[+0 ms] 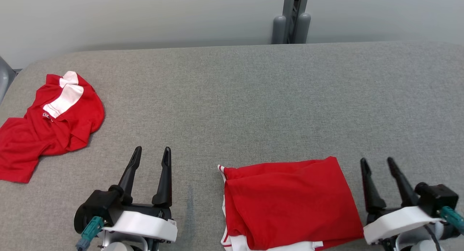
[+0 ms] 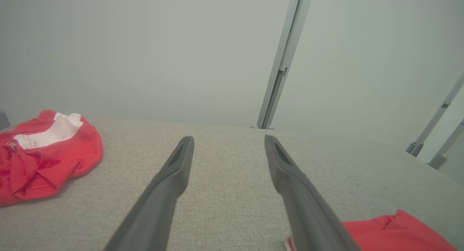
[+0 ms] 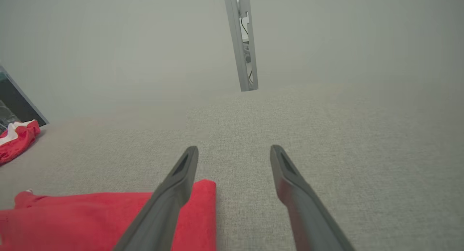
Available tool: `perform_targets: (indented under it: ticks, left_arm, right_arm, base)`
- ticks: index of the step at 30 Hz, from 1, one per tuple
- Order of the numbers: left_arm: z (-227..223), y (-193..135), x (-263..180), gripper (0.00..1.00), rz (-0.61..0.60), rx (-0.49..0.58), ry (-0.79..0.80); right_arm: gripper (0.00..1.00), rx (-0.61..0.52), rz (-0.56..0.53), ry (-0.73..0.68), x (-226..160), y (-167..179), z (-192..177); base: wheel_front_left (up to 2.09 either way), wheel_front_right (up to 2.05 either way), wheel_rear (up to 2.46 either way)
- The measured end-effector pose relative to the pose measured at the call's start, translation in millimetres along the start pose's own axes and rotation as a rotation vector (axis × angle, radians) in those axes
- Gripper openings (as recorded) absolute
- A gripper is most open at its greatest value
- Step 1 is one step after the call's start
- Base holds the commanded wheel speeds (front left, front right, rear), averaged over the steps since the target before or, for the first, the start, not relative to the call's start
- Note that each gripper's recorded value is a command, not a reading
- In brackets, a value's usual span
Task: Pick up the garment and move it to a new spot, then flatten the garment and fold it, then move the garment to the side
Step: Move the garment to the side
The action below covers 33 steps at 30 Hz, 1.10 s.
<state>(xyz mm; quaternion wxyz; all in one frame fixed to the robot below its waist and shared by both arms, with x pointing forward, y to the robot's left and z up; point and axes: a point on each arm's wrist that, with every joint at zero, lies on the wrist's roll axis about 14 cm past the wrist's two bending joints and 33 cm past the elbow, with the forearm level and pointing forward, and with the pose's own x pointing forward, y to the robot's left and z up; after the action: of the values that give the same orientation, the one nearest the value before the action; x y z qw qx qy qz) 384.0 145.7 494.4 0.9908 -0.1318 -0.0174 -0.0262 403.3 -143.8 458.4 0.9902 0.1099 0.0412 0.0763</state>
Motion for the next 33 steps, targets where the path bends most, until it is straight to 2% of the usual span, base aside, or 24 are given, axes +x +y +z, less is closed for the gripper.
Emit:
perform_targets:
  ticks: [9, 24, 25, 26, 27, 33]
  left_arm:
    - [-6, 1, 1, 1.00, 0.000, 0.006, 0.017]
    - [-10, 8, 6, 1.00, 0.018, 0.013, 0.029]
    - [-10, 8, 6, 1.00, 0.019, 0.013, 0.029]
    - [-10, 9, 6, 1.00, 0.020, 0.014, 0.029]
    - [-10, 9, 6, 1.00, 0.020, 0.014, 0.029]
    - [-10, 7, 7, 1.00, 0.014, 0.023, 0.028]
  right_arm:
    - [1.00, 0.099, 0.055, 0.264, -10, 18, -61]
    - [1.00, 0.125, 0.126, 0.420, -9, 37, -93]
    - [0.58, 0.124, 0.129, 0.422, -8, 38, -94]
    - [0.25, 0.120, 0.131, 0.425, -7, 38, -94]
    - [0.00, 0.112, 0.133, 0.427, -7, 37, -95]
    - [0.00, 0.045, 0.145, 0.420, -5, 32, -93]
  base:
    - [0.00, 0.00, 0.00]
    - [0.00, 0.00, 0.00]
    - [0.00, 0.00, 0.00]
    - [0.00, 0.00, 0.00]
    - [0.00, 0.00, 0.00]
    - [0.00, 0.00, 0.00]
